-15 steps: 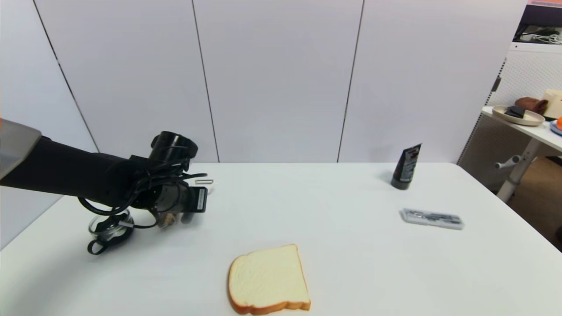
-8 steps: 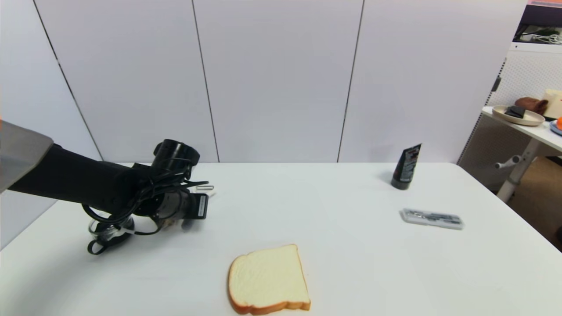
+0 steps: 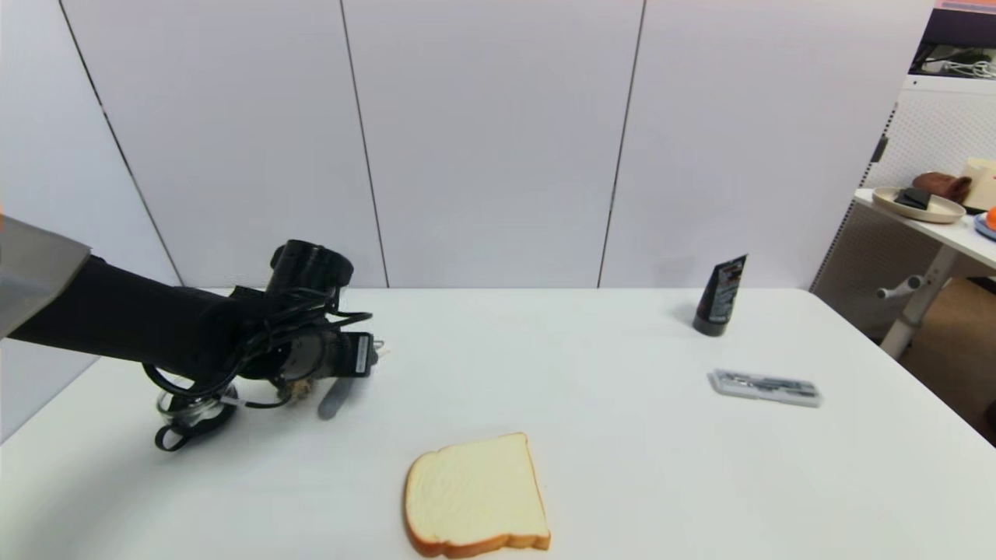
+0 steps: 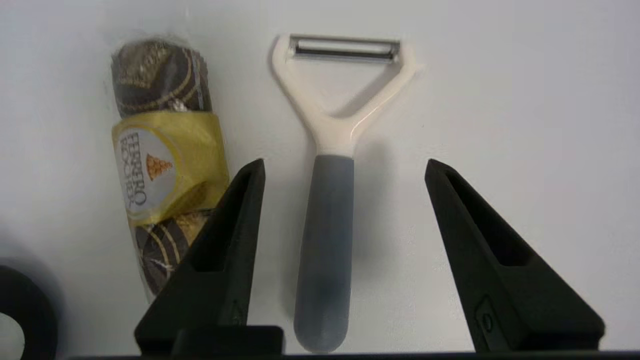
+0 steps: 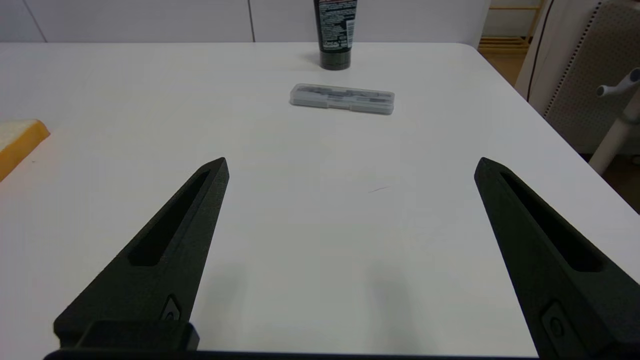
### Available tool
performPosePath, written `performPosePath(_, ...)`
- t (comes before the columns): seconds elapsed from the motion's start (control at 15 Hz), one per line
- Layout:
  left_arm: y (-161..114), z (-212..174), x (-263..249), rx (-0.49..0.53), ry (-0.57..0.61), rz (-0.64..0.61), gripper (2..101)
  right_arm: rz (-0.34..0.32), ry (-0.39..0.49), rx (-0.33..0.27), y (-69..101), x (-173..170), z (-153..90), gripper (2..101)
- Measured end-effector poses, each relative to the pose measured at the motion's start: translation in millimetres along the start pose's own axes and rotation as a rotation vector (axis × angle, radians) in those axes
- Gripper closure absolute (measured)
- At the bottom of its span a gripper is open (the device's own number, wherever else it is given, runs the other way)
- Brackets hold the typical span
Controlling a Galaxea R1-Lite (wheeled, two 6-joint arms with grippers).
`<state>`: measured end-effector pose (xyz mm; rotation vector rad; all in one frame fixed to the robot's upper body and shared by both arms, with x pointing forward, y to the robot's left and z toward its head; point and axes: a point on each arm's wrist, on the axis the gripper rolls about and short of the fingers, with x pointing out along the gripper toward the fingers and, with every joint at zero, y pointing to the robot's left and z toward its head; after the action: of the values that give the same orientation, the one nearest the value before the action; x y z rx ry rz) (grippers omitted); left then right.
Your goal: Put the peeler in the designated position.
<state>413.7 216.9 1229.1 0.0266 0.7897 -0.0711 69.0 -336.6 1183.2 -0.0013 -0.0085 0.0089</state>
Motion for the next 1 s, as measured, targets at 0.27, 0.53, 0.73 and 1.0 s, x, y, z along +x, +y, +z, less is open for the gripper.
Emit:
performPosePath(0.27,3,30,-41,0.005,-0.209,-0.035,24.2,0.000,0.000,0.000,0.0,0,0,5.0)
performPosePath(0.53,34,45,-127,0.011,-0.399,0.027,16.9,0.000,0.000,0.000,0.0,0,0,5.0)
performPosePath(0.73,74,37,-198,0.054,-0.518,0.162,13.1,0.000,0.000,0.000,0.0,0,0,5.0)
performPosePath(1.0,93,-19,-249,0.063,-0.545,0.241,10.0,0.000,0.000,0.000,0.0,0,0,5.0)
